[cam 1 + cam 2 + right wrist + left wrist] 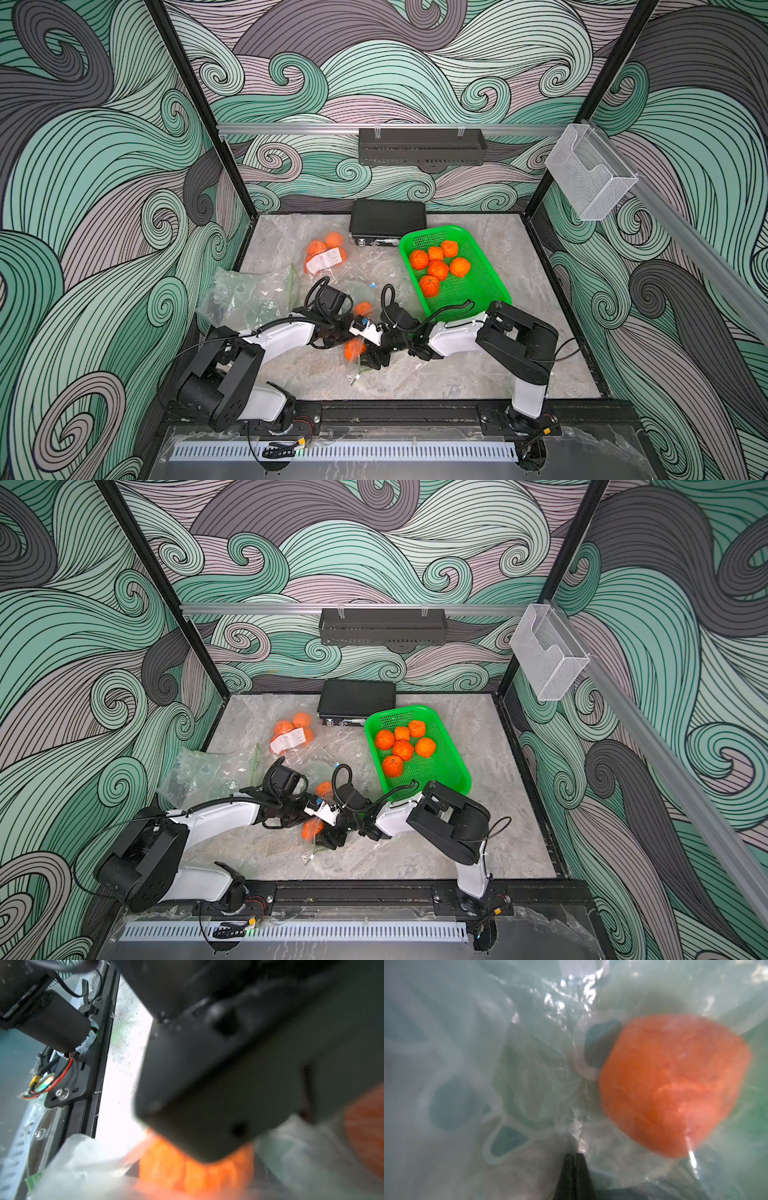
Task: Open the zip-top bag and take out the orange
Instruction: Pick up the orange from the zipper food storage bag.
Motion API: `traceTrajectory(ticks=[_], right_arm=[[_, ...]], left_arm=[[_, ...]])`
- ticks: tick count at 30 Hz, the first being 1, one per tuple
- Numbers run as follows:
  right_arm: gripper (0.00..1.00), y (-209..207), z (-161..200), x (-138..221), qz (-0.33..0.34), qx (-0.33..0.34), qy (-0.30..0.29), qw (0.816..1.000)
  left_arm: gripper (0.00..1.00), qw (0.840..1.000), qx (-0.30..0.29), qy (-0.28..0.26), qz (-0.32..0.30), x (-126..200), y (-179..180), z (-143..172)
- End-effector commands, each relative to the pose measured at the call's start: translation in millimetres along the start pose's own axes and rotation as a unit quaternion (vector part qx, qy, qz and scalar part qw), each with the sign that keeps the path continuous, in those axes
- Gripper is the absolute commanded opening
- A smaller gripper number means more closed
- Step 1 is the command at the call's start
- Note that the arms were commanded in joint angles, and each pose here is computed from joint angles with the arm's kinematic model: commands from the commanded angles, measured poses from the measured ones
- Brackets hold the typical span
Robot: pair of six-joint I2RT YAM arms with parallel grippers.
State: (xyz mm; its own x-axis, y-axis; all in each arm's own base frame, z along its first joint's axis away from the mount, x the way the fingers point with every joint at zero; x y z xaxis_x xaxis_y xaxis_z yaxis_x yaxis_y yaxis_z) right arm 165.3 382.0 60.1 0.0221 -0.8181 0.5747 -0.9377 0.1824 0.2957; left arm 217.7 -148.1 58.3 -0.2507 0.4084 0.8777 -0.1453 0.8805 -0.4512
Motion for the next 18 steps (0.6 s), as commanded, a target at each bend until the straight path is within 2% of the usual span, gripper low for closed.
traceTrajectory(ticks=[1,6,14,18], right_arm=[[0.59,-2,-10,10,0.019,0.01,-0.024,0.999],[0.57,-14,-1,34,0.053,-0.027,-0.02,0.998],[0.57,-47,18,79,0.126,-0.102,-0.012,0.987],[0.56,-43,19,96,0.134,-0.123,-0.007,0.983]], left_arm=[[0.02,0.999,-0.004,0.01,-0.043,3,12,10],[0.0,0.996,-0.006,0.006,-0.084,1,23,9],[0.0,0.995,0.002,0.004,-0.1,-5,33,12],[0.0,0.995,0.001,0.003,-0.1,-4,34,13]])
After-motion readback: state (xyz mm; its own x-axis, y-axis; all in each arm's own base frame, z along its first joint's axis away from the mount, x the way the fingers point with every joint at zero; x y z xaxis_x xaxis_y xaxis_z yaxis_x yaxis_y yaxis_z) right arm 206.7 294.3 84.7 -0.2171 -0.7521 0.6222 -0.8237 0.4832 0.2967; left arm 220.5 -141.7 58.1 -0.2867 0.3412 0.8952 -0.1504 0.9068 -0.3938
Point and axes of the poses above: each gripper's point midway between its finger pads, its own x axis back along the fingers, its own y axis along the line the jaws close on, z = x × y, the point moved 5 cm from there along x, back along the fingers, and after that the axes turned 4 degrees about -x, right-handed, at the moved point
